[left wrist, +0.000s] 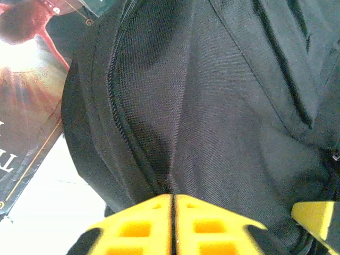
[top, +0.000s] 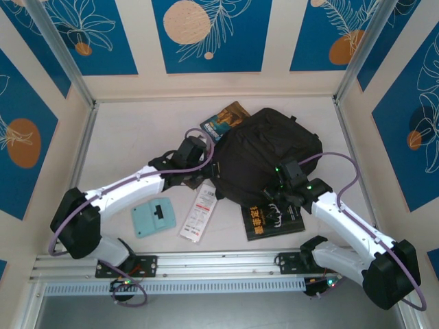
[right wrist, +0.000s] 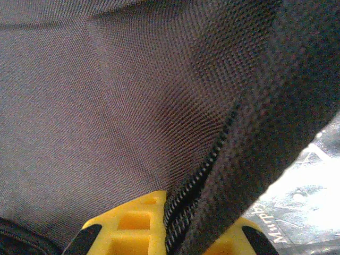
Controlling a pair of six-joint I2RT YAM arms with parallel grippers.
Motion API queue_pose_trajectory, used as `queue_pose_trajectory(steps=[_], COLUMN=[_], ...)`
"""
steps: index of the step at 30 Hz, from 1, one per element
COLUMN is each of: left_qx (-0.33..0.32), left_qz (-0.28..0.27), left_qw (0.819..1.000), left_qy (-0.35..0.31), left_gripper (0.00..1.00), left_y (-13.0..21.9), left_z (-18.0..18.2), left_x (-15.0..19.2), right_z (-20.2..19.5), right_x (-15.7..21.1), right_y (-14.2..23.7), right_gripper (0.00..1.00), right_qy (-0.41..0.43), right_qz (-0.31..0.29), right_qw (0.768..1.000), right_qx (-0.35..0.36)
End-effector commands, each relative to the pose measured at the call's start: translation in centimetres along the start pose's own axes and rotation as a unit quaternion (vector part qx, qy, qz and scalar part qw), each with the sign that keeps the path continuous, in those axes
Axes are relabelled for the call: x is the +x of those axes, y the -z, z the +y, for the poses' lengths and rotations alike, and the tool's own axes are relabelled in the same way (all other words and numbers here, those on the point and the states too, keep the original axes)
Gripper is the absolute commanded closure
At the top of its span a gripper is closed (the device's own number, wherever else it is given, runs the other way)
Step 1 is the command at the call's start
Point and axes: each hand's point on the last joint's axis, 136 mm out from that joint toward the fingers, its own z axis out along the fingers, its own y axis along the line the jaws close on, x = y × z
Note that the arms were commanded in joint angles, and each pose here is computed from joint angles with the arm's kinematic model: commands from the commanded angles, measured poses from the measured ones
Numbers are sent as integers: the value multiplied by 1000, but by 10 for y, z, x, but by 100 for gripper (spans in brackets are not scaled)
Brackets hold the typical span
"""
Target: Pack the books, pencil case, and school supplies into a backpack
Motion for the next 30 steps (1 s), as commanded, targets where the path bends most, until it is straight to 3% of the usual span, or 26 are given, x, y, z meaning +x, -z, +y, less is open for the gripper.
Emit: queue_pose_trajectory(steps=[1,6,11,17,24,30], left_qx=[3,-41,-81,-183,-261,-267], left_qz=[-6,-13,28,48,32,19], left_qw=[1000,995,982,932,886,877], left_qy=[-26,-90,-168,-310,-381,-399], left_gripper=[100,100,100,100,100,100], left_y=[4,15,5,3,16,30], left_z=[-10,-7,-5,-6,9,5], left_x=[-8,-18,-5,2,-16,-25], right_z=[4,-4,-10,-19,-15,-14], right_x=[-3,-7,-9,-17,-33,-59], right_y=[4,7,4,5,15,31], right_gripper=[100,100,100,100,100,100], right_qy=[13,33,54,74,96,103], right_qz=[-10,-26,-26,-40,-73,-111], right_qw=[1000,999,997,992,988,981], right_qx=[-4,17,40,90,98,121])
